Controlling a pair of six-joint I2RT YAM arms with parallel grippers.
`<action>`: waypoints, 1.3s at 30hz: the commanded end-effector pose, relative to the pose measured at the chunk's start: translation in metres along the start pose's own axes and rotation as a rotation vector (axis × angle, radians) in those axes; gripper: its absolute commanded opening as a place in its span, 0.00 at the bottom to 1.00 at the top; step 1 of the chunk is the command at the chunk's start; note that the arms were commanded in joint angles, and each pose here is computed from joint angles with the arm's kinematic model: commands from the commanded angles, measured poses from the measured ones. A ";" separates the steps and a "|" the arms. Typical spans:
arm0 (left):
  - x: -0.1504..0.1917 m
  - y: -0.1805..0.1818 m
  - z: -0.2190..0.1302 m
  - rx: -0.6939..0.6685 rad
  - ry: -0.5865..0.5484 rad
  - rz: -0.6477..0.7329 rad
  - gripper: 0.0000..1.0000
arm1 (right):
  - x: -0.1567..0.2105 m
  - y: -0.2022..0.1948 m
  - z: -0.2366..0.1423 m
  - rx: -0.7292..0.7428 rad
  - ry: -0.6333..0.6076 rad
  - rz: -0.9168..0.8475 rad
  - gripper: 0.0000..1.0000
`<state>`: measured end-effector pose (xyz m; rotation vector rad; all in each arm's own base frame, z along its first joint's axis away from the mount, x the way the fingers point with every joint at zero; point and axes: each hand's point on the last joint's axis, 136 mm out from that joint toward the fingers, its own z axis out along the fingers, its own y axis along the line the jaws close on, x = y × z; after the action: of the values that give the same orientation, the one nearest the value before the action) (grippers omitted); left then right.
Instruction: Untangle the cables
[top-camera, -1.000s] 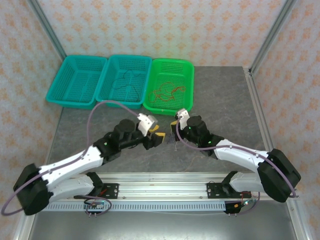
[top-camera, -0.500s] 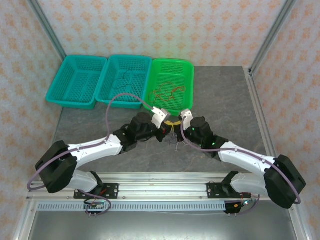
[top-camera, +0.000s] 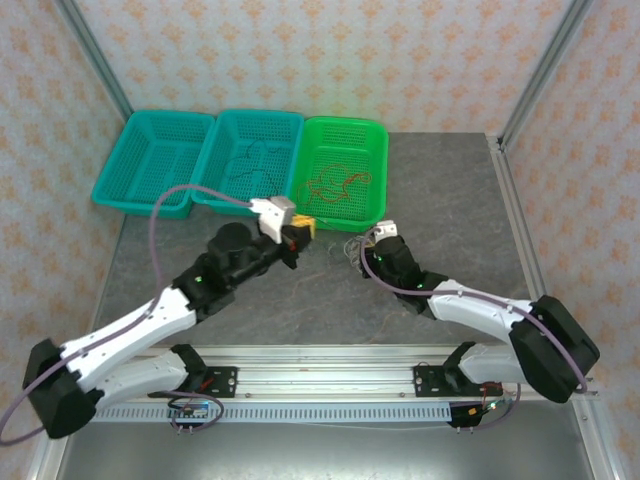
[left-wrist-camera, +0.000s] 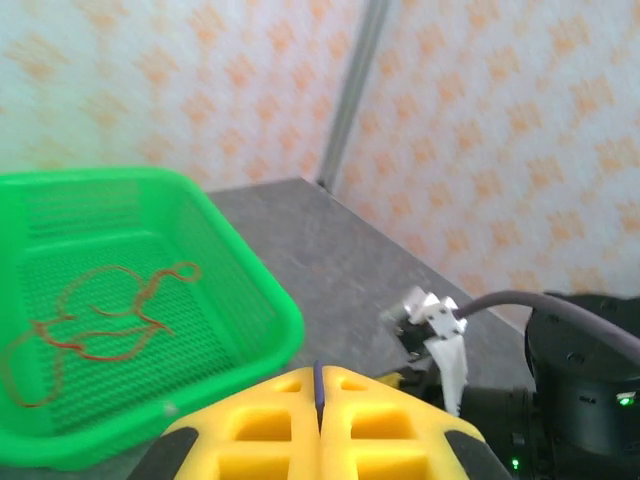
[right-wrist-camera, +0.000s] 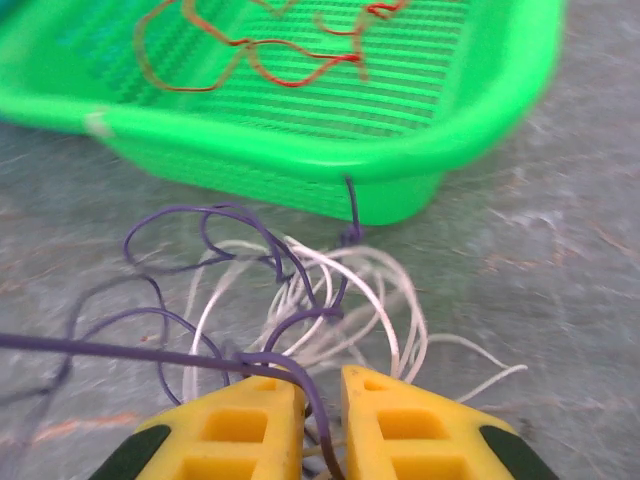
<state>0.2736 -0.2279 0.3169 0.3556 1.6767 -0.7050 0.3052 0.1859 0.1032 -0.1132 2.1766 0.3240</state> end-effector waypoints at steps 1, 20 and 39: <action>-0.032 0.035 -0.028 -0.184 -0.069 -0.023 0.00 | 0.031 -0.053 0.004 0.209 0.066 0.125 0.16; -0.021 0.038 -0.023 -0.120 0.053 -0.057 0.00 | -0.029 0.053 -0.047 -0.460 -0.118 0.042 0.84; -0.056 0.055 -0.075 -0.274 -0.062 0.004 0.00 | 0.016 0.069 0.060 -0.009 0.019 -0.156 0.30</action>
<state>0.2670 -0.1645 0.3296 0.2346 1.7758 -0.5893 0.3196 0.2936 0.0731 -0.4246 2.1507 0.3820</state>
